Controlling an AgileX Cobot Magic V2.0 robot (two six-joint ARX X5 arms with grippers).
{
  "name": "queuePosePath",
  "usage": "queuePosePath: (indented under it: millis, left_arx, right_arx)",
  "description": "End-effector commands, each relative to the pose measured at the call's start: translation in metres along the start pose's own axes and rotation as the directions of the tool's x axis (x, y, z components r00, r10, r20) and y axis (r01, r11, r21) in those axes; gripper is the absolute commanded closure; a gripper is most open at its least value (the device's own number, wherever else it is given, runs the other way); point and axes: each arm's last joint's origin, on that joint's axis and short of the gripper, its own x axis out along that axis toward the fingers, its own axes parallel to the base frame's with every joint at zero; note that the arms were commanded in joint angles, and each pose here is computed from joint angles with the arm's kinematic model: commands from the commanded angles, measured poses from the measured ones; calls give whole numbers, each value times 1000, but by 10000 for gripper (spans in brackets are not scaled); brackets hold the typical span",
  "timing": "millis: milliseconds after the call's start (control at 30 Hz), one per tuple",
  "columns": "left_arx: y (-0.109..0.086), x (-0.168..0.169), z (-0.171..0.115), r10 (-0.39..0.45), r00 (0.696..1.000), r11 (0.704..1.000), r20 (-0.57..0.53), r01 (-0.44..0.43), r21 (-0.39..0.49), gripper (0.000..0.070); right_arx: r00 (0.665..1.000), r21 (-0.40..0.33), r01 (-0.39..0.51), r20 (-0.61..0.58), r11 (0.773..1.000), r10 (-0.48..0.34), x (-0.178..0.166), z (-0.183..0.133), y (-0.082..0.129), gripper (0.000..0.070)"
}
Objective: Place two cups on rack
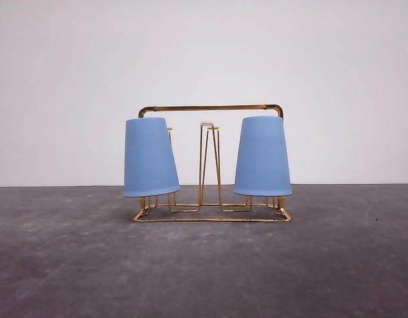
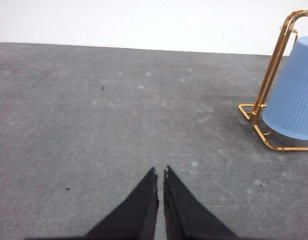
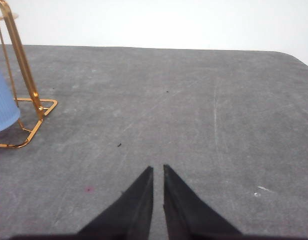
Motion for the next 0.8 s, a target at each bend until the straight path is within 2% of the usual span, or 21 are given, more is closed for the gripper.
queuePosePath:
  millis: [0, 767]
  left_arx:
    - [0, 1, -3, 3, 1000, 1000, 1, -3, 8, 700]
    - [0, 1, -3, 3, 1000, 1000, 1, -3, 9, 700]
  right_arx:
    - [1000, -5, 1, 9, 1000, -1, 0, 0, 0, 664]
    - [1000, -5, 1, 8, 1000, -1, 0, 0, 0, 664]
